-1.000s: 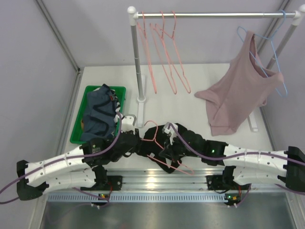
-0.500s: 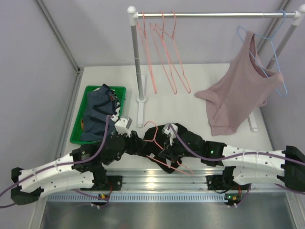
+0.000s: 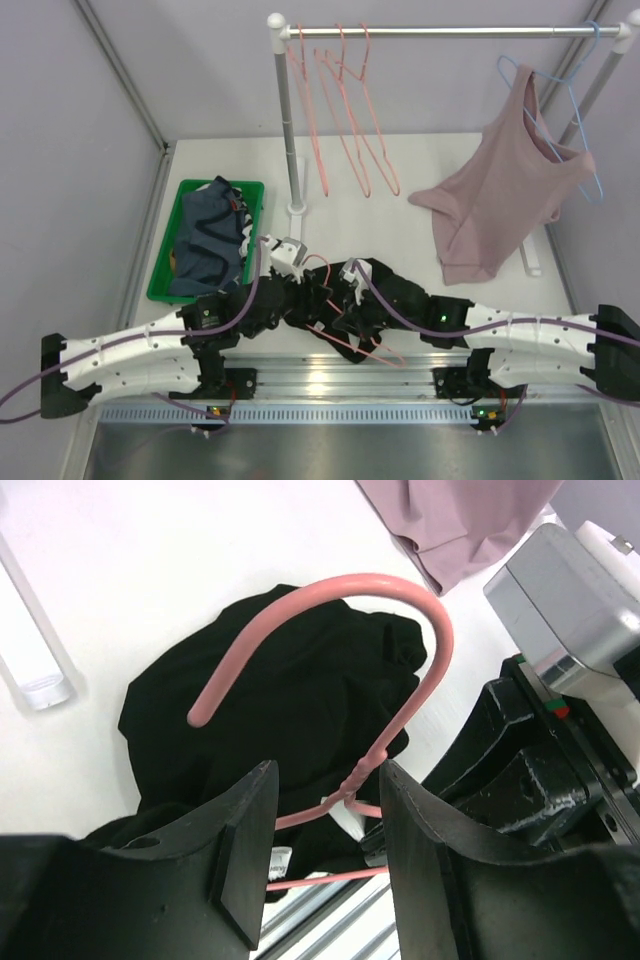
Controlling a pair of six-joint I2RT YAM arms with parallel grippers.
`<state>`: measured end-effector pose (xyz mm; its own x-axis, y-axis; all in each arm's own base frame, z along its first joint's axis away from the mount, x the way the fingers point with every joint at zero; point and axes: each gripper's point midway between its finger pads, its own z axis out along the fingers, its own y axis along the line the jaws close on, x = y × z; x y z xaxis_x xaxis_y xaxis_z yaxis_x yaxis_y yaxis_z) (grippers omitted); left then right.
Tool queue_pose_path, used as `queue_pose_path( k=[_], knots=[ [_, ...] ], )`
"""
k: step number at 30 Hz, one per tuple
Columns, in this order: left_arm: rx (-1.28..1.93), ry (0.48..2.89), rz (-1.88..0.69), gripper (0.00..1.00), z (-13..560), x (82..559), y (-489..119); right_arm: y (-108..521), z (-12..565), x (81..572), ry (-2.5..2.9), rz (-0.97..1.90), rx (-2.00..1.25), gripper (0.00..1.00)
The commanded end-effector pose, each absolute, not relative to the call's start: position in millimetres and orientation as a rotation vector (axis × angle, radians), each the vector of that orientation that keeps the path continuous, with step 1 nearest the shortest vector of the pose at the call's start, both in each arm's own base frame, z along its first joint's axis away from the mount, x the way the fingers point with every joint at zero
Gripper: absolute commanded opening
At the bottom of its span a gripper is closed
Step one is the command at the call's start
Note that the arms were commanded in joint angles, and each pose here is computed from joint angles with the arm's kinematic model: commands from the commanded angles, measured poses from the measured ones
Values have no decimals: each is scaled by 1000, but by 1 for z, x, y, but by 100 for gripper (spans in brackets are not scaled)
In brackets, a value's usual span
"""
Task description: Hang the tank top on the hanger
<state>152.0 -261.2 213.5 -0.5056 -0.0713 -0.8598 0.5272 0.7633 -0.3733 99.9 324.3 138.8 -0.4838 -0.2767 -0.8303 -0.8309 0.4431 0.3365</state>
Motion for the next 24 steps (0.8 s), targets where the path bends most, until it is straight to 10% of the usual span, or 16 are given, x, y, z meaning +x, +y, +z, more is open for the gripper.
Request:
queue_pose_path(
  k=[1,15,24],
  knots=[
    [333,1891,-800,50,234,159,-274,339,160,99,1906,1051,-917,0],
    [345,1911,-709,45,209,169,-280,343,162,102,1909,1044,-906,0],
    [371,1905,-669,0,207,172,-278,342,163,106,1930,1022,-883,0]
  ],
)
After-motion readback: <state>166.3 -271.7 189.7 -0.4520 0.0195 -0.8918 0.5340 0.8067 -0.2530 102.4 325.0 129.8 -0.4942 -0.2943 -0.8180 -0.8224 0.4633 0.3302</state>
